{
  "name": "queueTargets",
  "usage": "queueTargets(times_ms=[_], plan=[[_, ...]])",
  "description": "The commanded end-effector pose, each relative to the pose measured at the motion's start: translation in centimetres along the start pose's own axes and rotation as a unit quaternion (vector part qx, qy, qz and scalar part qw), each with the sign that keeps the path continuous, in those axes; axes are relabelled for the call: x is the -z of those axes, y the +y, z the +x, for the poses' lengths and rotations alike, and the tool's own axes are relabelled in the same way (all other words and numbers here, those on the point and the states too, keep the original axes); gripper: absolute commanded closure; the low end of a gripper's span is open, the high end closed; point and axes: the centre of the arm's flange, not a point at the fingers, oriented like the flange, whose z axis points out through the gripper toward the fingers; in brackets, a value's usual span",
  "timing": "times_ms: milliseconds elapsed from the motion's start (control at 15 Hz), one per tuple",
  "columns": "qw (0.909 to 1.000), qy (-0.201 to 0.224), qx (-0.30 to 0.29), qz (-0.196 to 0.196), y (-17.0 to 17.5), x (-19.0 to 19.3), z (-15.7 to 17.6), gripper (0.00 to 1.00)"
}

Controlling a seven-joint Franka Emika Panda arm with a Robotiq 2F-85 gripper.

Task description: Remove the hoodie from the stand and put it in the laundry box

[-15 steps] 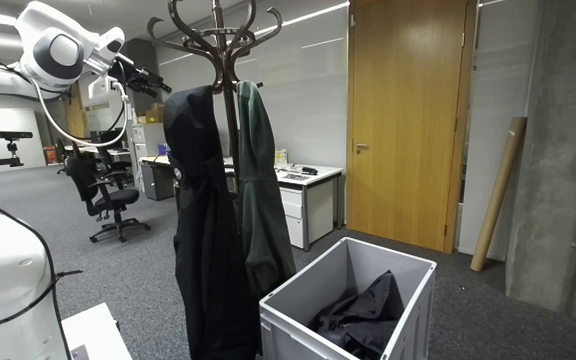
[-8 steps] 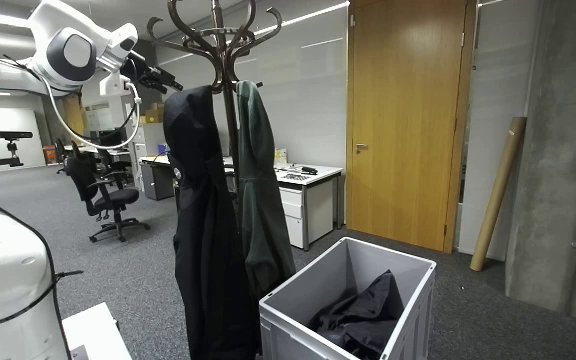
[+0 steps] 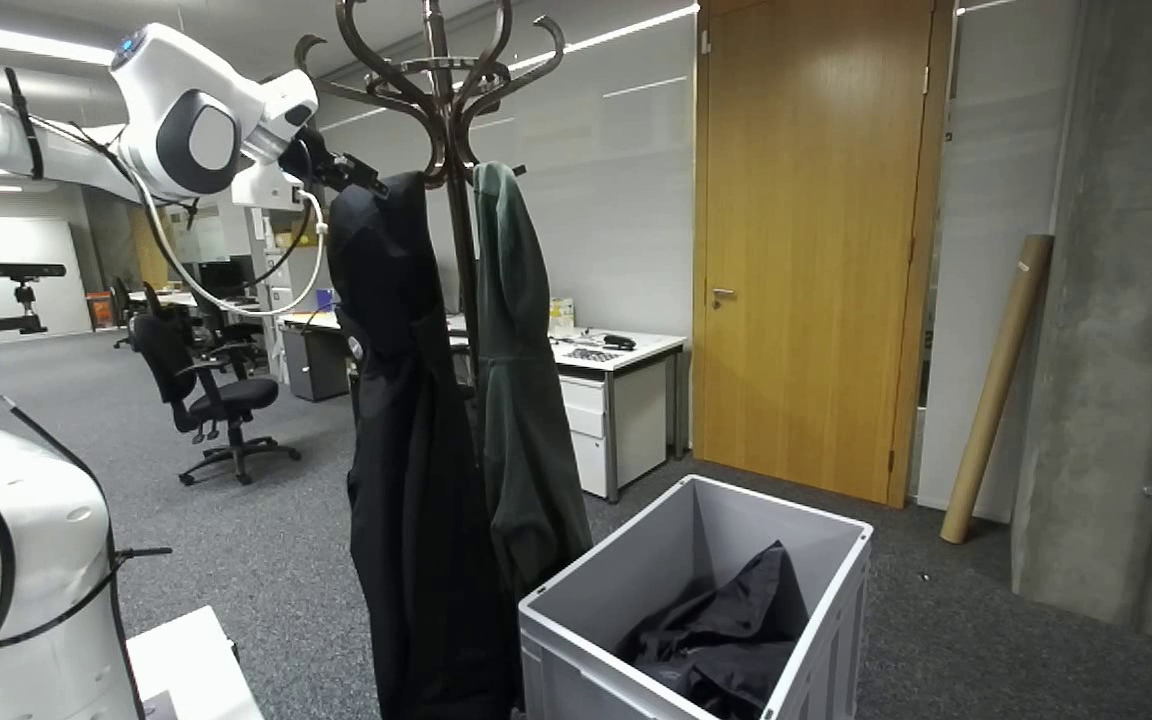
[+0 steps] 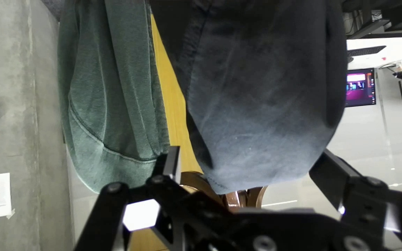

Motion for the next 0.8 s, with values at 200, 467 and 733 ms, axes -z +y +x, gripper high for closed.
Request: queueTargets(times_ms=[200, 467, 733], plan=[[0.9992, 0.003, 0.007, 0.039, 0.8, -1.0, 0.5, 0.45], [0.9991, 0.002, 0.01, 0.041, 0.4, -0.2, 1.2, 0.74], [0.9993, 0.009, 0.012, 0.034, -0.5, 1.5, 2.8, 1.0]])
